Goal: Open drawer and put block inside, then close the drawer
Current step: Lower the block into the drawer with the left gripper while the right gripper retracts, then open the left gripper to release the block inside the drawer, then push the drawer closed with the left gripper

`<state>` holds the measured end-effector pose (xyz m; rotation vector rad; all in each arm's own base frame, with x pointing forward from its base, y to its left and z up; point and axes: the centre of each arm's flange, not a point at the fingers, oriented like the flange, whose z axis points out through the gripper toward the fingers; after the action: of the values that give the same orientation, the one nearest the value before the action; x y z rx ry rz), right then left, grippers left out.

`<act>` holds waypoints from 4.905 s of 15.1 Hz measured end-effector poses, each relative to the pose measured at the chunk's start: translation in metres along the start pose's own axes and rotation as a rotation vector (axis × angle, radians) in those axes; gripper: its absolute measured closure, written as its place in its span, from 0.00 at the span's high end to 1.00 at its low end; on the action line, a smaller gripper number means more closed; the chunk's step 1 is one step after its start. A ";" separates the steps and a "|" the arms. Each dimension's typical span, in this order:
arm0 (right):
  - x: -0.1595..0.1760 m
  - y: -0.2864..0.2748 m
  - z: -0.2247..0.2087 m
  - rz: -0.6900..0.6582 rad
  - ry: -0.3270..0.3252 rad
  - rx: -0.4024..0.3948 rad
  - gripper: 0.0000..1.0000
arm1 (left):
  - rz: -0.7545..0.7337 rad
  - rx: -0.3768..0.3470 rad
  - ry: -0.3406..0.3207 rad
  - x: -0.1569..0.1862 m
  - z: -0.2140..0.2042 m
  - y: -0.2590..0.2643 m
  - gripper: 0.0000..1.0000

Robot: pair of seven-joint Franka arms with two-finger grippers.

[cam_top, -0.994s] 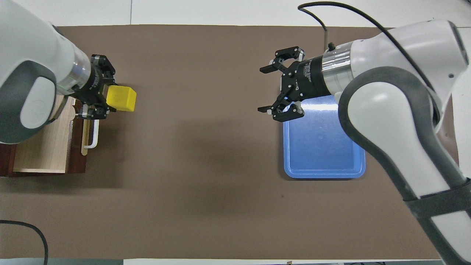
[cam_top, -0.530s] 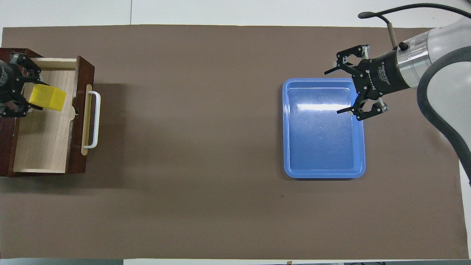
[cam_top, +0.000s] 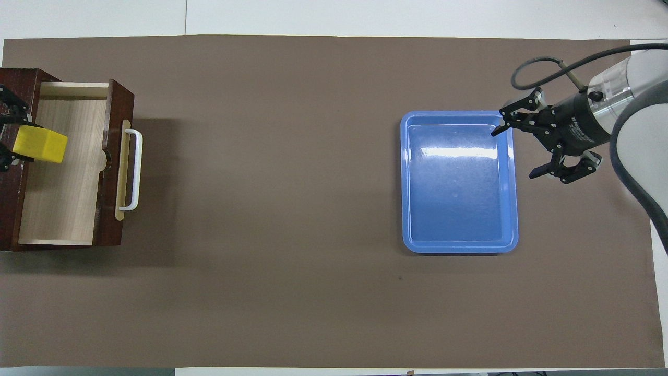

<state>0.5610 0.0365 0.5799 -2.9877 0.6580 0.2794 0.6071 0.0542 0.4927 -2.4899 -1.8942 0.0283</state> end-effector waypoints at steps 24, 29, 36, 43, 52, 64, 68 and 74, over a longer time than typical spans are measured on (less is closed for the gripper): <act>-0.013 0.043 -0.035 -0.455 0.084 -0.127 1.00 | -0.165 0.004 -0.019 -0.006 0.059 -0.027 0.55; -0.013 0.043 -0.036 -0.453 0.086 -0.126 1.00 | -0.168 -0.007 -0.017 -0.008 0.059 -0.031 0.61; -0.014 0.042 -0.036 -0.457 0.086 -0.126 1.00 | -0.126 -0.023 -0.018 -0.044 -0.027 -0.015 1.00; -0.014 0.041 -0.036 -0.457 0.086 -0.122 1.00 | -0.061 0.024 -0.014 -0.156 -0.014 0.008 1.00; -0.014 0.041 -0.036 -0.457 0.086 -0.121 1.00 | -0.046 0.004 0.025 -0.118 0.045 0.007 1.00; -0.015 0.039 -0.036 -0.461 0.086 -0.122 1.00 | -0.027 0.008 0.118 -0.048 0.045 -0.006 1.00; -0.015 0.039 -0.036 -0.461 0.086 -0.122 1.00 | -0.028 0.002 0.127 -0.008 0.039 -0.016 1.00; -0.015 0.039 -0.036 -0.461 0.086 -0.122 1.00 | -0.030 0.001 0.134 0.013 0.036 -0.023 1.00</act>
<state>0.5370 0.0032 0.6170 -3.1632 -0.0574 0.1639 0.5873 0.0730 0.4574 -2.3960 -1.8766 -0.1349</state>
